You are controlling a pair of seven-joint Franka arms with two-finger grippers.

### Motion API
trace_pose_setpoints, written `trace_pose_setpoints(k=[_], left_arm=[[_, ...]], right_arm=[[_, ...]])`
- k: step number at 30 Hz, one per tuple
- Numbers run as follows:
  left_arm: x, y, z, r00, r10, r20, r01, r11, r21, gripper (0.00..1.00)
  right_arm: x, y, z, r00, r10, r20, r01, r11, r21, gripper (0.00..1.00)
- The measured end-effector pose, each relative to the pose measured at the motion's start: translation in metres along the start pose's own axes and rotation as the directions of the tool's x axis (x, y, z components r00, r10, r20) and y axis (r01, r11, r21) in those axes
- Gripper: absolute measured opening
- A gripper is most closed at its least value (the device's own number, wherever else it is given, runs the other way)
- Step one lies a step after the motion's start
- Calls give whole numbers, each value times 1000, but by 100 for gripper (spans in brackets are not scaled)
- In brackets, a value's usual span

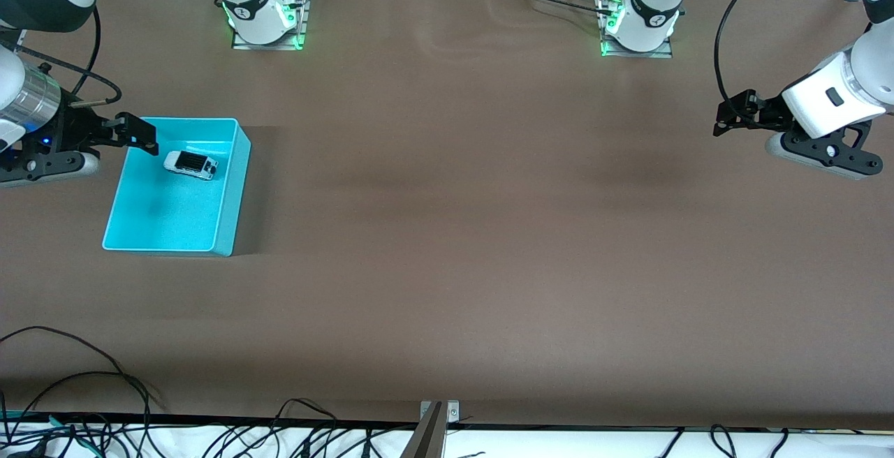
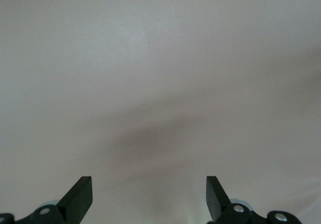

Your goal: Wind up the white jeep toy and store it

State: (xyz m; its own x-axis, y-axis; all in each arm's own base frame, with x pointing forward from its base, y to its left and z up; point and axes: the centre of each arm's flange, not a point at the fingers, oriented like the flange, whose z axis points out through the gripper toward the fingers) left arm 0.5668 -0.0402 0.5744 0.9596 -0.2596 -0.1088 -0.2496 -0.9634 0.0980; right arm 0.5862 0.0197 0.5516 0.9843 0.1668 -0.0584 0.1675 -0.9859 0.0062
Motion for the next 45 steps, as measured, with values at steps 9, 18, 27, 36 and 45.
trace_pose_setpoints(k=[9,18,27,36,45], left_arm=[[1,0,0,1000,1,0,-1,1000,1,100],[0,-1,0,1000,2,4,-2,1000,21,100],[0,-1,0,1000,2,4,-2,1000,22,100],[1,-1,0,1000,3,5,-3,1000,22,100],[1,0,0,1000,3,5,-3,1000,22,100]], right_arm=[[0,2,-1,1000,6,-1,-6,1000,0,100],[-2,14,0,1000,30,5,-30,1000,0,100],[-4,15,1,999,33,15,-33,999,-2,100],[-5,21,1,999,49,17,-48,999,-13,100],[-4,20,1,999,47,18,-47,999,-14,100]])
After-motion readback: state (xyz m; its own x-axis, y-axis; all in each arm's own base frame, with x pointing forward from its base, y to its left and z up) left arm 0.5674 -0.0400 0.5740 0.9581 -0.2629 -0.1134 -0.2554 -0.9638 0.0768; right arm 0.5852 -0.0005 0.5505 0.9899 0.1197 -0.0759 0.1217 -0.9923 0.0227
